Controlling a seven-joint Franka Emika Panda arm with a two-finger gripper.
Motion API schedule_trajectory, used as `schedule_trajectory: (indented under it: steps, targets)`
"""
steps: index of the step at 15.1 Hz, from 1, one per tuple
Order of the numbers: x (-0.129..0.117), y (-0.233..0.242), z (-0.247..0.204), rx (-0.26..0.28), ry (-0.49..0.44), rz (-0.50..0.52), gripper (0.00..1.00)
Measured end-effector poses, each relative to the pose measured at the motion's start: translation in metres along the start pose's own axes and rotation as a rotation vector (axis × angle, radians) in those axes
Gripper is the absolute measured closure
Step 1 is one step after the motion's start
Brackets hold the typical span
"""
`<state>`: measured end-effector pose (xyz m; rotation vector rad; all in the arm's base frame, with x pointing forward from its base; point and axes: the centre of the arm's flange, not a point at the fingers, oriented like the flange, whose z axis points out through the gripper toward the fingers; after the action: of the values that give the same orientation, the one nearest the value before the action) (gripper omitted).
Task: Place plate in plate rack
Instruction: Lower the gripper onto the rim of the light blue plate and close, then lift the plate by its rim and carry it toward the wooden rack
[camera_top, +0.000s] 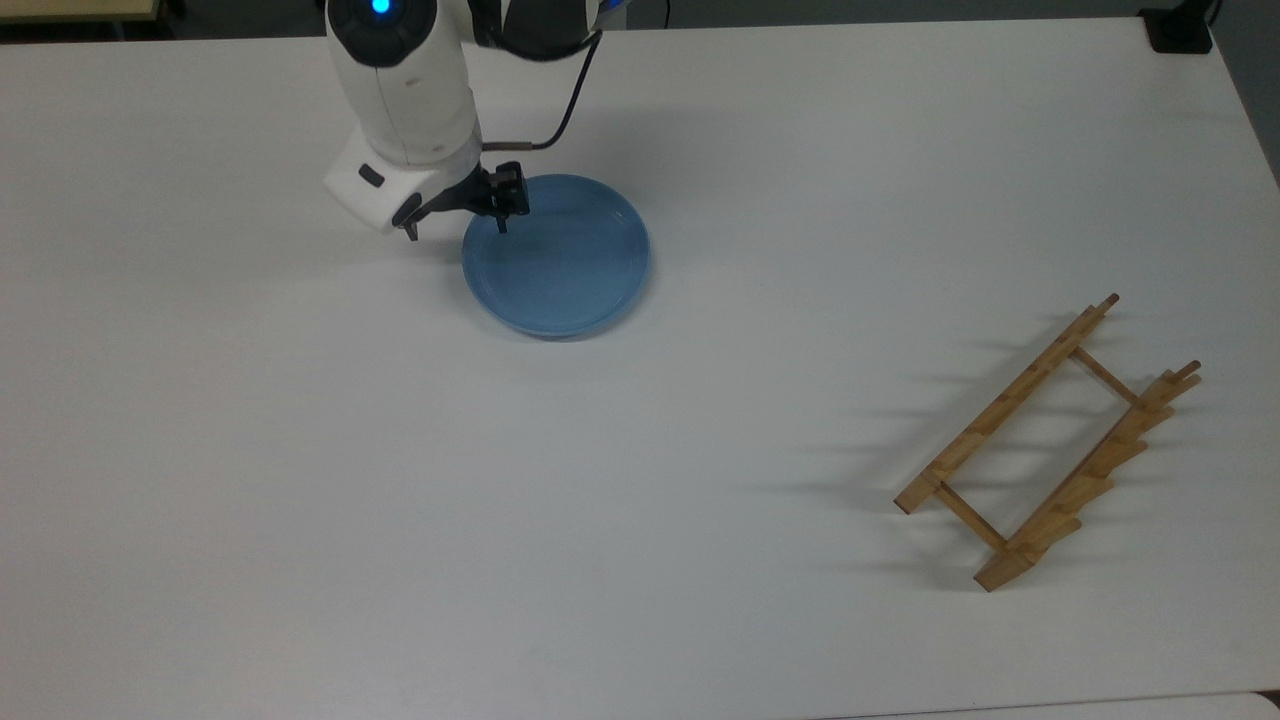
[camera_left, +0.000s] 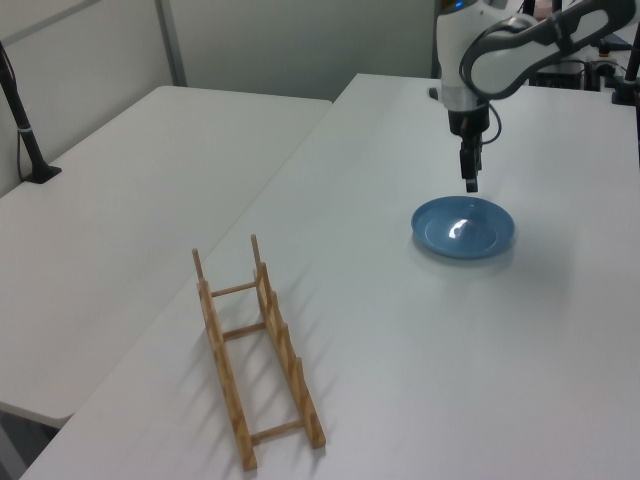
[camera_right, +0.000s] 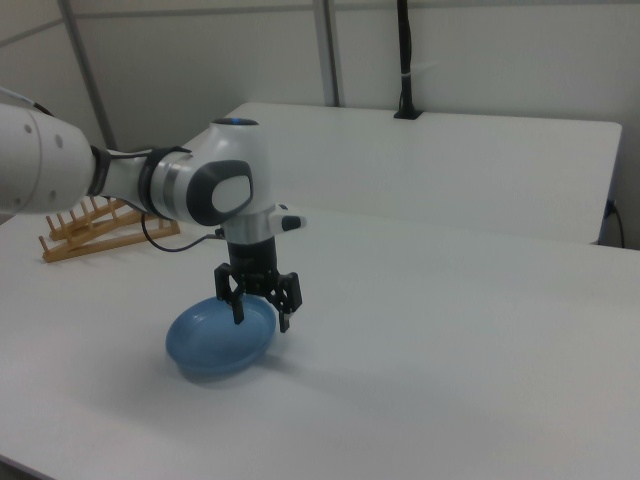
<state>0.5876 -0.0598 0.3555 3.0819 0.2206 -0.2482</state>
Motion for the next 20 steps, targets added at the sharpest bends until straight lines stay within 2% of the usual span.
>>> schedule_trajectory:
  steps: [3, 4, 6, 10, 11, 14, 17, 20]
  targets:
    - [0.007, 0.000, 0.019, -0.001, -0.010, 0.027, 0.07]
    - [0.008, 0.000, 0.025, -0.001, -0.017, 0.029, 0.11]
    - [0.010, -0.001, 0.032, 0.000, -0.026, 0.044, 0.31]
    - [0.011, -0.001, 0.035, 0.000, -0.029, 0.073, 0.77]
    - [0.011, -0.001, 0.035, 0.000, -0.029, 0.077, 0.85]
    - [0.012, -0.001, 0.031, 0.000, -0.023, 0.080, 0.93]
    - [0.014, -0.003, 0.023, -0.002, -0.007, 0.077, 0.93]
    - [0.020, -0.005, -0.023, -0.015, 0.081, 0.072, 0.96]
